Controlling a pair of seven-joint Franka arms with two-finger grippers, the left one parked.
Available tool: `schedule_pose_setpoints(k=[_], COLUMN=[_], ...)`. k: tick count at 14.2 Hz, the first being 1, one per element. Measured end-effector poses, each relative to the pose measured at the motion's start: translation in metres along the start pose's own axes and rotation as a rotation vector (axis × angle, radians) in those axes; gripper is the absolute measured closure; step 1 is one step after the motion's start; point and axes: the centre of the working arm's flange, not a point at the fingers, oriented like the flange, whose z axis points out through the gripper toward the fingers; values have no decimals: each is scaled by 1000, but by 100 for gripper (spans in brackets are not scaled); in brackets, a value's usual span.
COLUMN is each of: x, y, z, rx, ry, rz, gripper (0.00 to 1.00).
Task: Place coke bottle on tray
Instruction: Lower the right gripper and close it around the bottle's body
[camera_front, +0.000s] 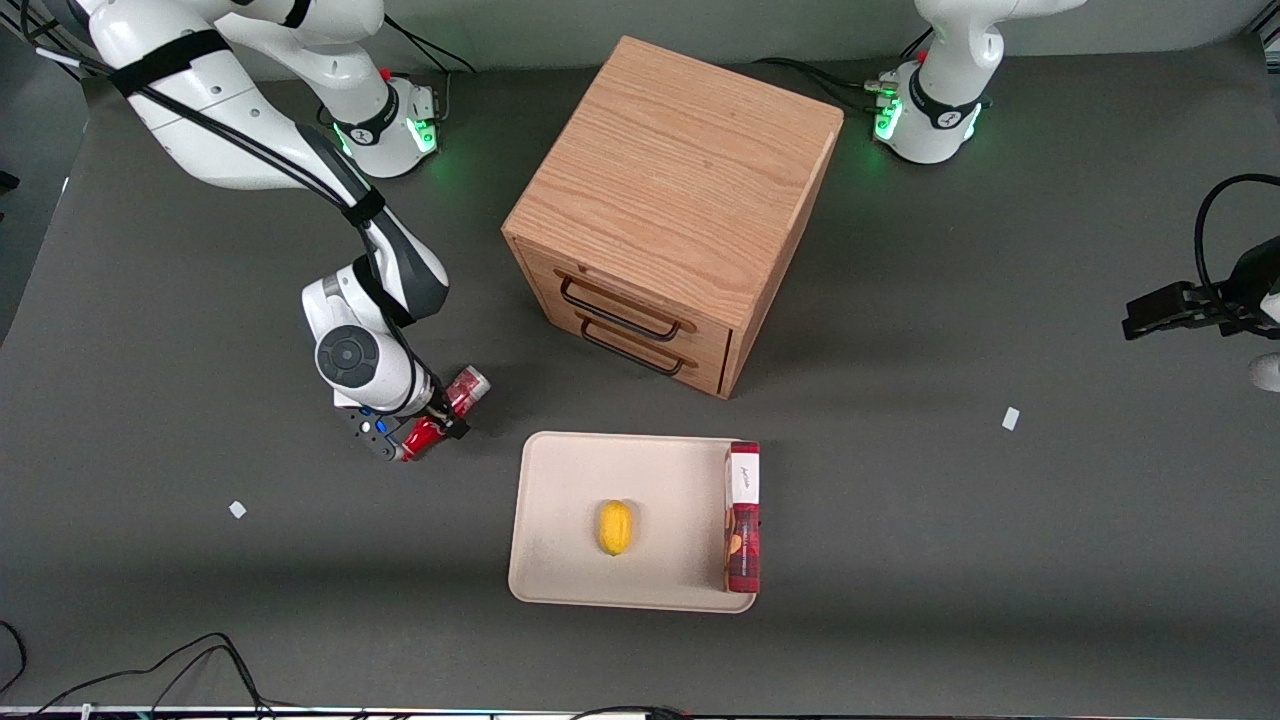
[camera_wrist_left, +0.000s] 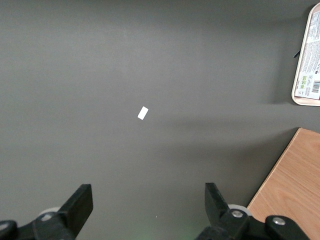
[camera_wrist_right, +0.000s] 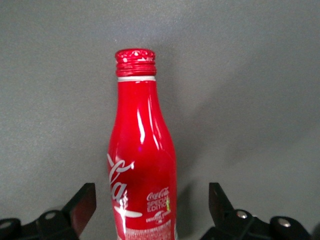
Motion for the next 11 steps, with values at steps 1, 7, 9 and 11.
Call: schedule_pose_setpoints(k=[1,7,9,11], x=[0,0,0,-1], y=[0,-3,-3,-3], z=[0,4,8,9], rx=[0,20,23,23], ry=[0,1,-2,-3], rz=[0,4,5,6], gripper=[0,0,0,0])
